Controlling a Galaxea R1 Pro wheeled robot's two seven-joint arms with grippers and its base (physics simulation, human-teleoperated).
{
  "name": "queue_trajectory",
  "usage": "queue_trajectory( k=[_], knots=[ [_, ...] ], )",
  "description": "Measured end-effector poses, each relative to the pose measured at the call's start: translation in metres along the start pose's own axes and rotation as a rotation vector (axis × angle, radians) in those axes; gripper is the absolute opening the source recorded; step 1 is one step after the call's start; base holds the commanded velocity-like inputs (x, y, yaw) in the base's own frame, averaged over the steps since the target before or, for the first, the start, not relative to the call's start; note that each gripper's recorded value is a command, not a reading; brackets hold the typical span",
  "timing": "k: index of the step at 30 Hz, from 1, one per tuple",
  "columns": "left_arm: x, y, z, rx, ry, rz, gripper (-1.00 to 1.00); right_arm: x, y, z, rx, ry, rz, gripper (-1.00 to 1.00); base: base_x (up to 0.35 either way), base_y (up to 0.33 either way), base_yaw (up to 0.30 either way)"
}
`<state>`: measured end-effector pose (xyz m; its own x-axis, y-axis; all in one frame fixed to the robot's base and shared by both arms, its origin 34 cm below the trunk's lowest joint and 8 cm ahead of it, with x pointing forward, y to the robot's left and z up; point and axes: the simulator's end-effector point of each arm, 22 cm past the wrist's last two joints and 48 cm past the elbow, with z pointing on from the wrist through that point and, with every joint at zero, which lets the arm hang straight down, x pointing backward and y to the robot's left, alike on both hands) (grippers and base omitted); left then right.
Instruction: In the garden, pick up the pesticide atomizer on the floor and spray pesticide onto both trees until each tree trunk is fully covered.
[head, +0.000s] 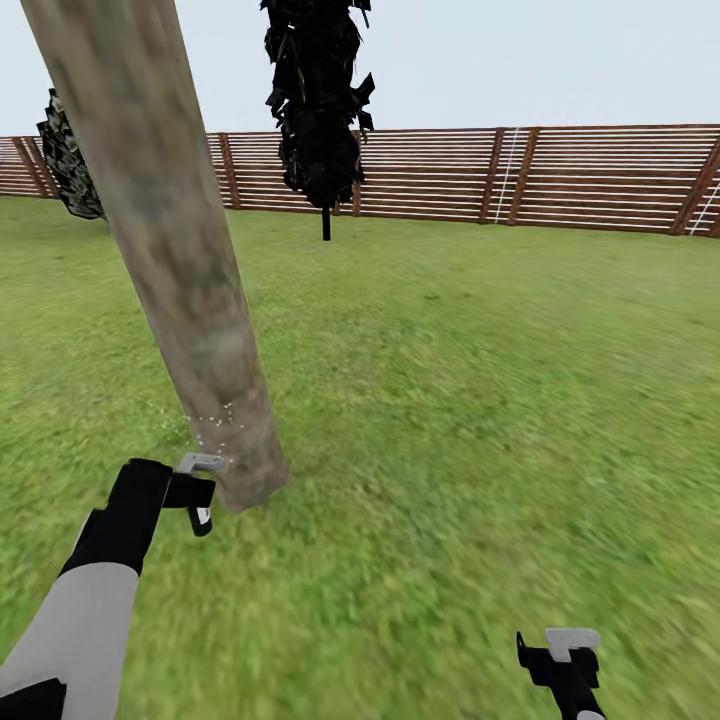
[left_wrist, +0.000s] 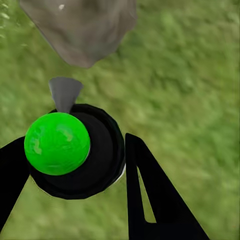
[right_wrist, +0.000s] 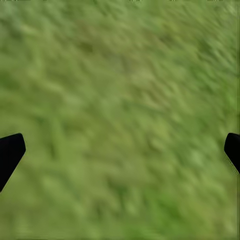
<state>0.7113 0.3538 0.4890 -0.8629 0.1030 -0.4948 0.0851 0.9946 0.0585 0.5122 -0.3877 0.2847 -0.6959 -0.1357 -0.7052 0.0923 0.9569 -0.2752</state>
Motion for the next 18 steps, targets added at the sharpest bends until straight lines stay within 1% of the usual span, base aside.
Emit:
queue_trajectory(
  k=[4, 6, 9, 10, 11, 12, 15, 18],
  knots=[
    [0.001, 0.003, 0.000, -0.008, 0.000, 0.001, -1.00, 0.000, 0.000, 0.000, 0.000, 0.000, 0.000, 1.00, 0.225, -0.155, 0.000],
    [0.010, 0.003, 0.003, -0.008, 0.014, 0.000, -1.00, -0.001, 0.000, 0.000, 0.000, -0.002, 0.000, 1.00, 0.236, -0.164, 0.000],
    [0.020, 0.007, 0.005, -0.009, 0.024, -0.019, -1.00, -0.001, 0.000, 0.000, 0.000, -0.002, 0.000, 1.00, 0.223, -0.152, 0.024],
    [0.022, 0.012, 0.004, -0.013, 0.022, -0.034, -1.00, -0.001, 0.000, 0.000, 0.000, -0.002, 0.000, 1.00, 0.130, -0.081, 0.135],
    [0.022, 0.012, 0.004, -0.011, 0.019, -0.038, -1.00, -0.001, 0.000, 0.000, -0.001, -0.001, 0.001, 1.00, 0.067, -0.041, 0.203],
    [0.023, 0.015, 0.005, -0.014, 0.015, -0.039, -1.00, -0.001, 0.000, 0.000, -0.001, -0.001, 0.001, 1.00, 0.034, -0.021, 0.240],
    [0.043, 0.019, 0.009, -0.018, 0.036, -0.049, -1.00, -0.001, 0.001, 0.000, -0.001, -0.001, 0.001, 1.00, 0.010, -0.006, 0.266],
    [0.049, 0.022, 0.010, -0.023, 0.043, -0.050, -1.00, -0.001, 0.001, 0.000, -0.002, -0.001, 0.000, 1.00, 0.002, -0.001, 0.276]
  ],
)
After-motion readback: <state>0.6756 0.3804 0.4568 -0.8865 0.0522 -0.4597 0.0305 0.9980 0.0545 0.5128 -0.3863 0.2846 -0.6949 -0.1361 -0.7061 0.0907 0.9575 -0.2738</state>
